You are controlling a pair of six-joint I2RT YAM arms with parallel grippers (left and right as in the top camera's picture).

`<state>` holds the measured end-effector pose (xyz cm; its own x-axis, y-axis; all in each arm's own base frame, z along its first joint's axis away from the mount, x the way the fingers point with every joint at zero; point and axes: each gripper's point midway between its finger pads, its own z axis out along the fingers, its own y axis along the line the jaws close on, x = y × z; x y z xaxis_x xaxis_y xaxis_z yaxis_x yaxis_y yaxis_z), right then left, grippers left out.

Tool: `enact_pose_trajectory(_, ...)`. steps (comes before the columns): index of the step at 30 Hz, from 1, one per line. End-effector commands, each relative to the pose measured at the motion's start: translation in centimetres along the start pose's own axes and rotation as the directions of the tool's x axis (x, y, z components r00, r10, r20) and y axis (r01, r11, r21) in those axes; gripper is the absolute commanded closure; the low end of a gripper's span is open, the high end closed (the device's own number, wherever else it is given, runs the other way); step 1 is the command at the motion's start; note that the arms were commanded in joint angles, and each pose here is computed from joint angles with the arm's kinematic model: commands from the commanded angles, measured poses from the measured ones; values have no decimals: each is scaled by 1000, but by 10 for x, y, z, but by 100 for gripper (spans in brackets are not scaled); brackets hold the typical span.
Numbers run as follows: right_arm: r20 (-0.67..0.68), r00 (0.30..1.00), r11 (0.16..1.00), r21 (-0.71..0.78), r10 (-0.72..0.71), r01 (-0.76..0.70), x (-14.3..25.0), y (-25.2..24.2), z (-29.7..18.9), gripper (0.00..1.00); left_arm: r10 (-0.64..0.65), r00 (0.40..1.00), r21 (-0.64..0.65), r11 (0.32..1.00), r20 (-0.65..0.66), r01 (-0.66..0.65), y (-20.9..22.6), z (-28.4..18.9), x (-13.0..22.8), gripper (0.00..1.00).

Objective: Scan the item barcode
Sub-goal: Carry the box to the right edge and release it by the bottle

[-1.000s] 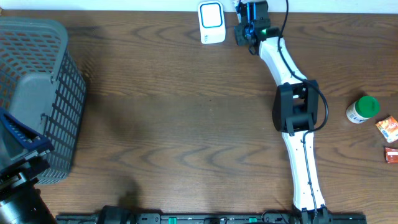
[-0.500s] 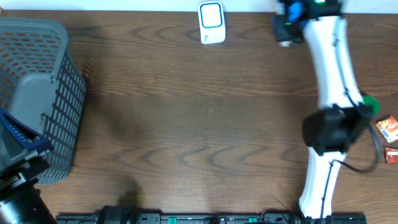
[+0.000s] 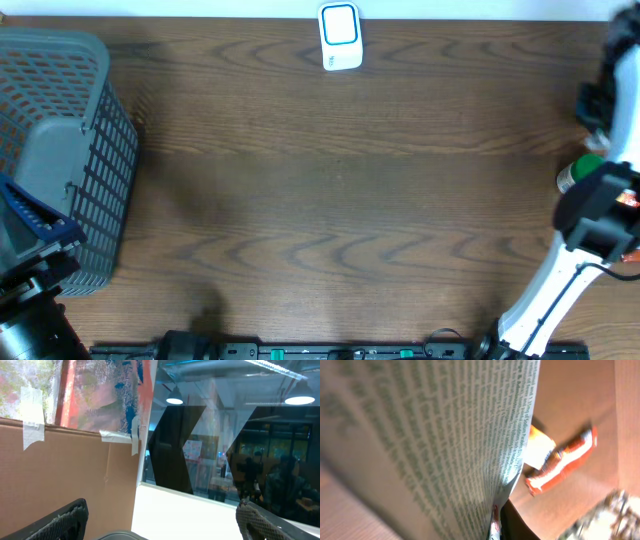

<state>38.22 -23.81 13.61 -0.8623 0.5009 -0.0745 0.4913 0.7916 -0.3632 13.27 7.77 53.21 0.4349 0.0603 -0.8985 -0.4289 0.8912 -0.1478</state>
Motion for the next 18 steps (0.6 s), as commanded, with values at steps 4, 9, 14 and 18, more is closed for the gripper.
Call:
enact_pose_trajectory(4, -158, 961, 971, -44, 227, -236, 27, -53, 56, 93, 1, 1000, -15, 1000, 15, -1, 4, -2, -7, 5)
enact_pose_trajectory(9, -196, 945, 920, -244, 262, -306, 28, -64, 54, 1, 1, 1000, -15, 1000, 15, -1, 4, -2, -7, 5)
enact_pose_trajectory(14, -175, 933, 826, -434, 316, -361, 17, -75, 15, 1, 1, 1000, -15, 1000, 15, -1, 4, -2, -7, 5)
enact_pose_trajectory(18, -116, 931, 756, -553, 346, -350, 12, -77, -38, 1, 1, 1000, -15, 1000, 15, -1, 4, -2, -7, 5)
